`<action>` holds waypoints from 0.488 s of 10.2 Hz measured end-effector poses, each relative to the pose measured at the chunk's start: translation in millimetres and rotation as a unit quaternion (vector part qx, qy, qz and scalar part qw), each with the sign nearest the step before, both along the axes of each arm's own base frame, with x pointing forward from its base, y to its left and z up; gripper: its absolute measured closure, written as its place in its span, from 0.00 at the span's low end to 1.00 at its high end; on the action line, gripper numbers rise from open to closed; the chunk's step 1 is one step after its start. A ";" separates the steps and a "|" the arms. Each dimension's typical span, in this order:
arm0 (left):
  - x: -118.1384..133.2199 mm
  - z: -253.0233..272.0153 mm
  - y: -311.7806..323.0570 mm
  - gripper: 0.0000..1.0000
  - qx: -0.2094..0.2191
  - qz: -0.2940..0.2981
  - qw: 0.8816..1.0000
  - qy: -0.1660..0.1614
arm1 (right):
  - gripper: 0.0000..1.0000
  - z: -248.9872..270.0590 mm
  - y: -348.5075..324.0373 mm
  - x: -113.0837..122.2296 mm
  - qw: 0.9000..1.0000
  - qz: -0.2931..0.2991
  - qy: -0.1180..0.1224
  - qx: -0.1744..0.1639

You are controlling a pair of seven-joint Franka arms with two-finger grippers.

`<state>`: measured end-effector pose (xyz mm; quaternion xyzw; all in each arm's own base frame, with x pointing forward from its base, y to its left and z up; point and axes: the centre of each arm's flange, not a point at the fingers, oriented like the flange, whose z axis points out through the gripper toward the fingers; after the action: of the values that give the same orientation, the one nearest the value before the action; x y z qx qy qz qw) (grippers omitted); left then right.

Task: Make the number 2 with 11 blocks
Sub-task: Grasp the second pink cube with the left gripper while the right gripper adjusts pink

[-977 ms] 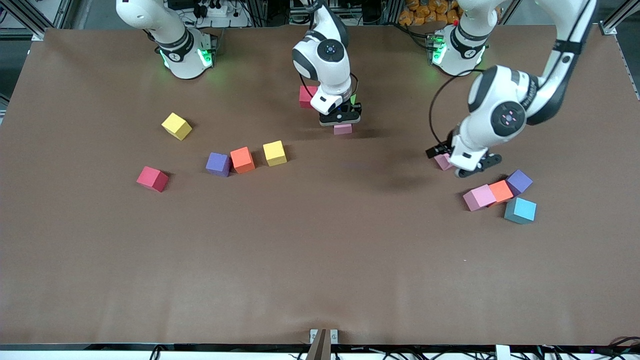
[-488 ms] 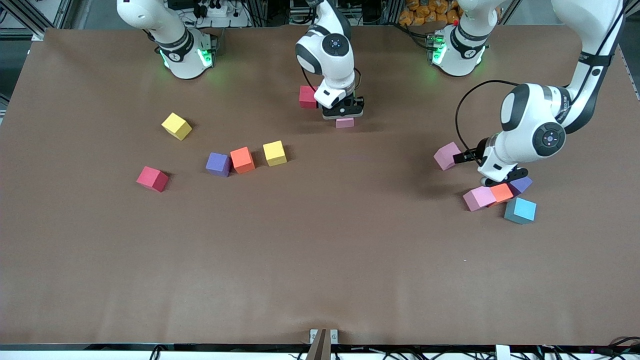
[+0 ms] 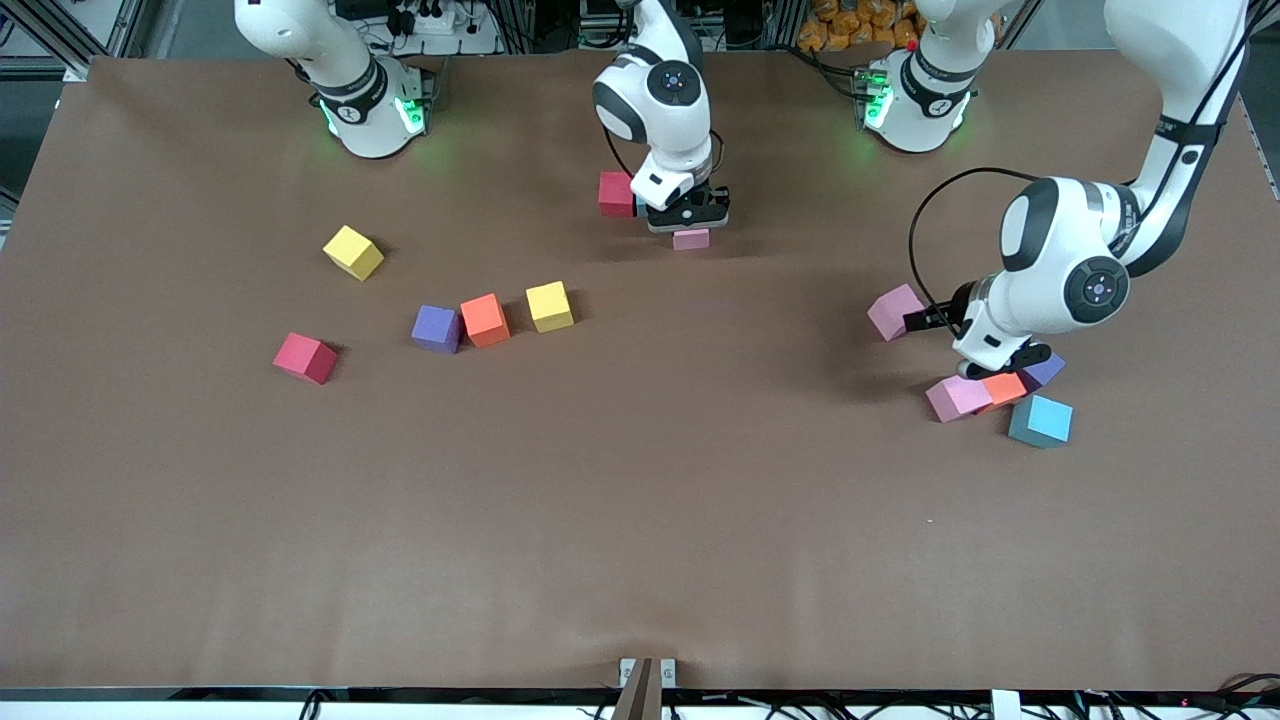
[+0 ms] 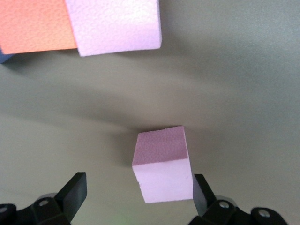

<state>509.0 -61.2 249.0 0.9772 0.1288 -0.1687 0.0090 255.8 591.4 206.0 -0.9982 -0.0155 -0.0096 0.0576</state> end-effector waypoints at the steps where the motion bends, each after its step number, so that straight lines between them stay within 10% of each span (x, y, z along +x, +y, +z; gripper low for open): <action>1: 3.4 -4.3 -0.7 0.00 -0.004 0.001 1.000 0.003 | 0.41 0.0 0.1 -0.5 1.000 0.000 0.000 0.000; 3: 8.4 -11.5 -1.6 0.00 -0.012 0.002 1.000 0.007 | 0.41 0.0 0.0 -0.5 1.000 0.000 0.000 0.000; 5: 12.3 -18.0 -3.2 0.00 -0.017 0.002 1.000 0.012 | 0.19 -9.2 -3.8 -6.0 1.000 -0.004 0.008 -0.011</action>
<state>521.3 -64.5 231.0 0.9746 0.1279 -0.1822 0.0249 249.8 587.6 196.8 -0.9989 -0.0112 -0.0012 0.0465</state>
